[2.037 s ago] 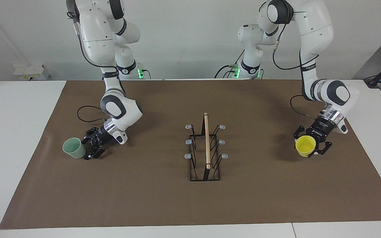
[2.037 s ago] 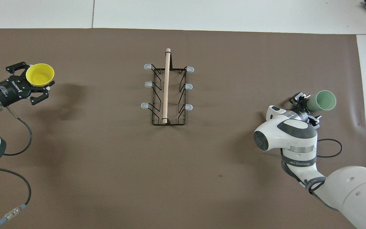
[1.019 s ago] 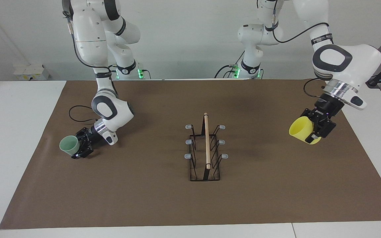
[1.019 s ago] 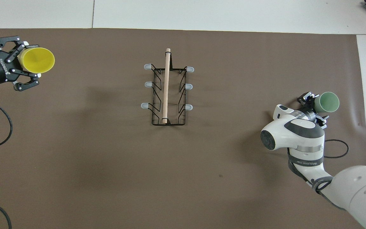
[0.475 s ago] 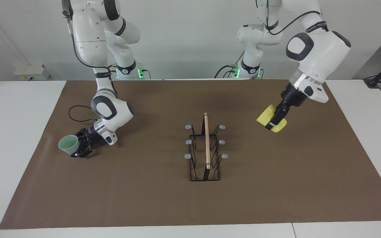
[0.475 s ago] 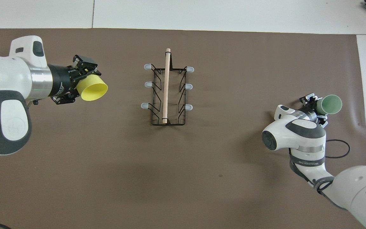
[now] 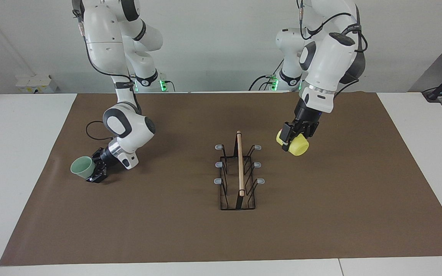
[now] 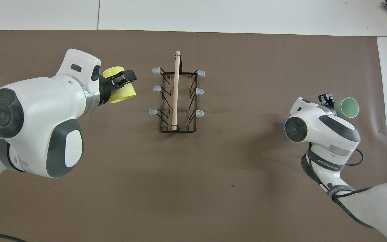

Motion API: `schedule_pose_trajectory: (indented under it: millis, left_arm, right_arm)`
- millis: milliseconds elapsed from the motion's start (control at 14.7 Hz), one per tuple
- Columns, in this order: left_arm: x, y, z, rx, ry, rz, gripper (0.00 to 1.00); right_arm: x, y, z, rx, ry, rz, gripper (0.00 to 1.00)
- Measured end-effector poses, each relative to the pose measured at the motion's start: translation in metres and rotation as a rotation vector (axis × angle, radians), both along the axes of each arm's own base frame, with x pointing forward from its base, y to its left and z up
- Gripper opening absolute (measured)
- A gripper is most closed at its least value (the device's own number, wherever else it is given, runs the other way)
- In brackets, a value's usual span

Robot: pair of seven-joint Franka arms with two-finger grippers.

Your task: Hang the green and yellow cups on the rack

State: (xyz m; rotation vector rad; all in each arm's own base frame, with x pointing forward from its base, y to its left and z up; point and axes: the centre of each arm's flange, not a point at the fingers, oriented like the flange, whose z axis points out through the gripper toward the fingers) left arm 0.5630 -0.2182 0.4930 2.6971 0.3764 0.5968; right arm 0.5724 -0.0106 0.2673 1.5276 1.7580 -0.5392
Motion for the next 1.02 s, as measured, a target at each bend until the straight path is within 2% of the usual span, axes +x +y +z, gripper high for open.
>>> schedule_pose_trajectory:
  millis: [136,340,475,611,747,1019]
  left_arm:
    - [-0.005,-0.006,-0.013,0.000,-0.084,-0.030,0.67]
    - [-0.021,-0.022,-0.035,-0.026,-0.201,-0.050,0.67]
    - [-0.037,-0.035,-0.055,-0.044,-0.255,-0.067,0.67]
    - [-0.047,-0.039,-0.067,-0.058,-0.301,-0.069,0.67]
    - [-0.055,-0.040,-0.076,-0.060,-0.310,-0.074,0.67]
    - [-0.072,-0.054,-0.091,-0.057,-0.280,-0.106,0.67]
  right_arm:
    - [0.000,0.005,0.026,0.085,0.003,-0.049,0.66]
    - [-0.002,0.019,0.056,0.279,0.012,-0.151,0.66]
    - [-0.002,0.027,0.078,0.414,0.013,-0.192,0.66]
    - [-0.001,0.039,0.099,0.506,-0.003,-0.210,0.66]
    - [-0.001,0.048,0.112,0.585,-0.025,-0.249,0.66]
    - [-0.007,0.057,0.152,0.902,-0.048,-0.365,0.66]
